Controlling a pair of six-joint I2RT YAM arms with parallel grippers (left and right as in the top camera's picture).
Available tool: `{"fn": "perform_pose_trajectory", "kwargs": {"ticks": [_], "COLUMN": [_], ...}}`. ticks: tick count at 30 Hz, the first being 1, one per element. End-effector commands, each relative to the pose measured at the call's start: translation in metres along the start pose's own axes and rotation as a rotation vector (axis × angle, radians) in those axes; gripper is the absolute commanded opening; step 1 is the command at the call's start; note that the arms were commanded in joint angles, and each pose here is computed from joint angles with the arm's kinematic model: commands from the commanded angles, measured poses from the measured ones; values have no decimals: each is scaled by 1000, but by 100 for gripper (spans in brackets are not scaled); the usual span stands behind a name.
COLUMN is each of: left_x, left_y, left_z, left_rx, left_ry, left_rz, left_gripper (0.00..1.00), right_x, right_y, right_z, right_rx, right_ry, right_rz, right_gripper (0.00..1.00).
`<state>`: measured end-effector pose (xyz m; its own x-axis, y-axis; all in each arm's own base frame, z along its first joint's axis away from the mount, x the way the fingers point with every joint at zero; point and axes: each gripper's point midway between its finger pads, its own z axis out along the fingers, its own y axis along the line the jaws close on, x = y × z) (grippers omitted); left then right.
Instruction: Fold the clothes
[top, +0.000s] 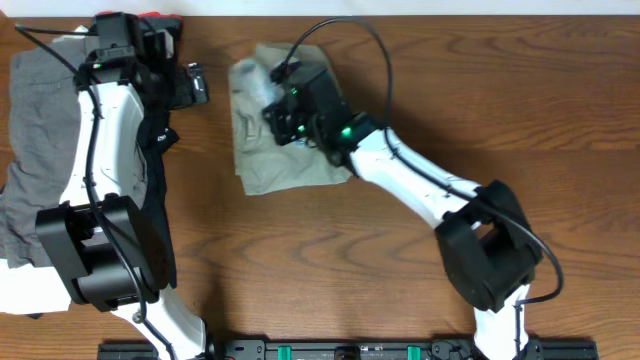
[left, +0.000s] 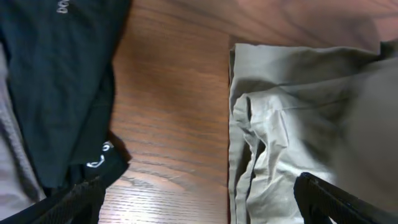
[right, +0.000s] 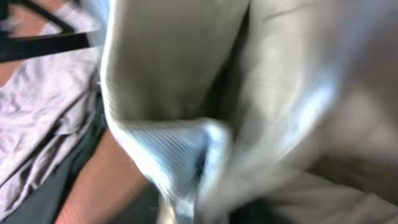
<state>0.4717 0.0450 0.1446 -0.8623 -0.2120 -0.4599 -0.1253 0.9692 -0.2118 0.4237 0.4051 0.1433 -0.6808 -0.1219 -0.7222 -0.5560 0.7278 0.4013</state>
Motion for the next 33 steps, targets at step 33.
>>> {"fn": "perform_pose_trajectory", "kwargs": {"ticks": [33], "left_x": [10], "left_y": [-27], "left_z": [1], "left_rx": [78], "left_ry": [32], "left_rz": [23], "left_gripper": [98], "right_x": [5], "right_y": [-147], "right_z": [-43], "right_rx": [77], "right_ry": [131], "right_rz": [-3], "right_gripper": [99]}}
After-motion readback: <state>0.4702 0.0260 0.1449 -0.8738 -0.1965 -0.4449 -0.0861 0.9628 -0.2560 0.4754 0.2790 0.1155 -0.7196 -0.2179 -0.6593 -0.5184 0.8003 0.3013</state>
